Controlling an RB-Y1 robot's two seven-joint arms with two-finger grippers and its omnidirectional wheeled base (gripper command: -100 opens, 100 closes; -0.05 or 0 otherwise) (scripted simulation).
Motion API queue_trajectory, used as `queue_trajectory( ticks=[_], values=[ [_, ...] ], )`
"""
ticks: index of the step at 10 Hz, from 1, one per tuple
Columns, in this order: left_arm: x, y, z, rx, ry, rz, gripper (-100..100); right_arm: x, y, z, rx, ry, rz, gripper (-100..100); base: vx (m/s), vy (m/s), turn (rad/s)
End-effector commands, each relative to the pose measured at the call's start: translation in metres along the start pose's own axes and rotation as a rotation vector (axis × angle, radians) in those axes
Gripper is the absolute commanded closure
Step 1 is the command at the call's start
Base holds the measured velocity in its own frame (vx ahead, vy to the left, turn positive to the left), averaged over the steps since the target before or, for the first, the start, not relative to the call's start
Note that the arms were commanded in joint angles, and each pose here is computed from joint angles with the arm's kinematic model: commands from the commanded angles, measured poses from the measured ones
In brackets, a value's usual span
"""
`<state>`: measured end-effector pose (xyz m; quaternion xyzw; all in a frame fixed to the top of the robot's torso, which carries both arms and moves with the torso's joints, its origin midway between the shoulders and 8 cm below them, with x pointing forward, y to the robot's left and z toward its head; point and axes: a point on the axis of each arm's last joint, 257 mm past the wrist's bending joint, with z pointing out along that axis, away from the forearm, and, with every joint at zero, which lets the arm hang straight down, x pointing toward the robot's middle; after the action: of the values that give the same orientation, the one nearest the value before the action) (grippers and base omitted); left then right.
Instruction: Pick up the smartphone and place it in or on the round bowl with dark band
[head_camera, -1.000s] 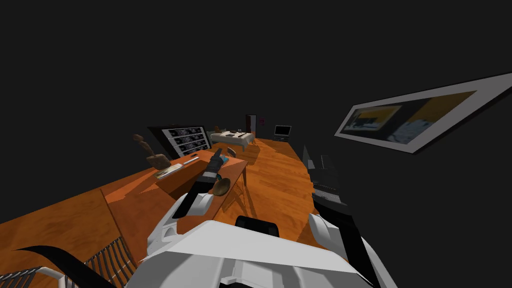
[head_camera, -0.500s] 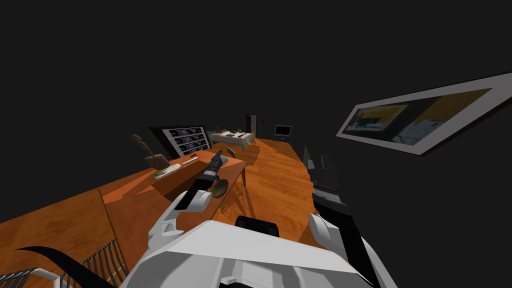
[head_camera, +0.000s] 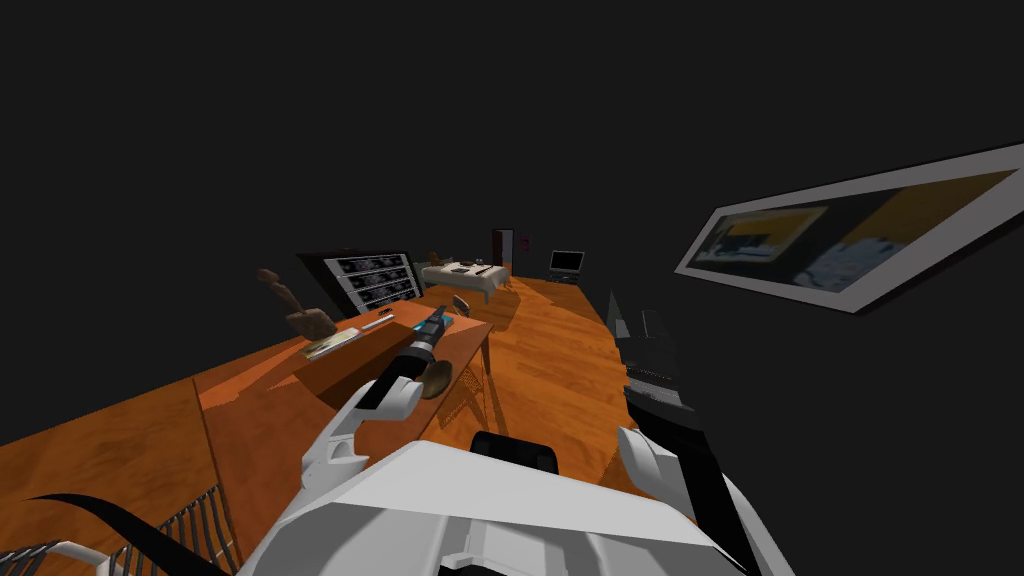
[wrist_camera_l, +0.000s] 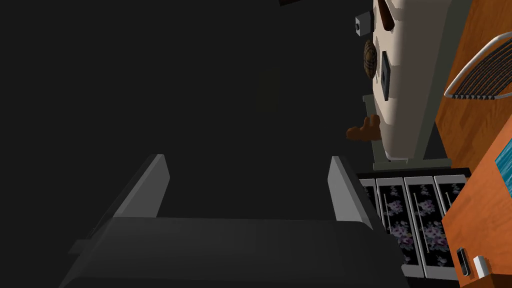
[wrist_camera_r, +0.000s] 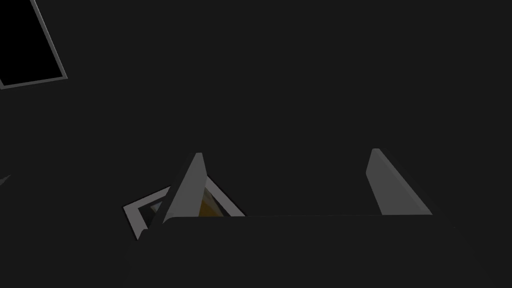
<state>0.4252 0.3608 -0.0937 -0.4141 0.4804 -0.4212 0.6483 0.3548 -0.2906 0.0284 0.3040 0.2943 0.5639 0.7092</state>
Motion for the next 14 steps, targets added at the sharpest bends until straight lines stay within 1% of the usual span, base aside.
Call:
queue_trajectory(
  ticks=[1,2,3,4,6,7,9,10,11,12,13,14],
  values=[
    [-0.009,0.018,0.004,-0.057,-0.003,0.002,-100,0.000,0.000,0.000,0.000,0.000,0.000,0,0.034,-0.046,0.017],
    [-0.008,0.027,0.003,-0.089,-0.001,0.002,-100,0.000,0.000,0.000,0.000,0.000,0.000,0,0.034,-0.043,0.010],
    [-0.008,0.029,0.003,-0.100,0.000,0.002,-100,0.000,0.000,0.000,0.000,0.000,0.000,0,0.019,-0.014,0.001],
    [-0.014,0.046,0.006,-0.148,-0.002,0.003,-100,0.000,0.000,0.000,0.000,0.000,0.000,0,0.031,-0.025,0.009],
    [-0.013,0.054,0.004,-0.179,0.001,0.003,-100,0.000,0.000,0.000,0.000,0.000,0.000,0,0.026,-0.019,0.006],
    [-0.020,0.072,0.006,-0.233,-0.001,0.004,-100,0.000,0.000,0.000,0.000,0.000,0.000,0,0.033,-0.017,0.006],
    [-0.019,0.079,0.004,-0.260,0.002,0.004,-100,0.000,0.000,0.000,0.000,0.000,0.000,0,0.025,-0.019,0.005],
    [-0.025,0.094,0.005,-0.307,0.001,0.005,-100,0.000,0.000,0.000,0.000,0.000,0.000,0,0.024,-0.023,0.004],
    [-0.025,0.101,0.003,-0.336,0.004,0.005,-100,0.000,0.000,0.000,0.000,0.000,0.000,0,0.028,-0.026,0.005],
    [-0.024,0.103,0.002,-0.343,0.005,0.004,-100,0.000,0.000,0.000,0.000,0.000,0.000,0,0.017,-0.012,0.001],
    [-0.031,0.119,0.002,-0.391,0.005,0.005,-100,0.000,0.000,0.000,0.000,0.000,0.000,0,0.034,-0.013,0.002],
    [-0.030,0.124,0.000,-0.411,0.008,0.005,-100,0.000,0.000,0.000,0.000,0.000,0.000,0,0.032,-0.014,0.003]
  ],
)
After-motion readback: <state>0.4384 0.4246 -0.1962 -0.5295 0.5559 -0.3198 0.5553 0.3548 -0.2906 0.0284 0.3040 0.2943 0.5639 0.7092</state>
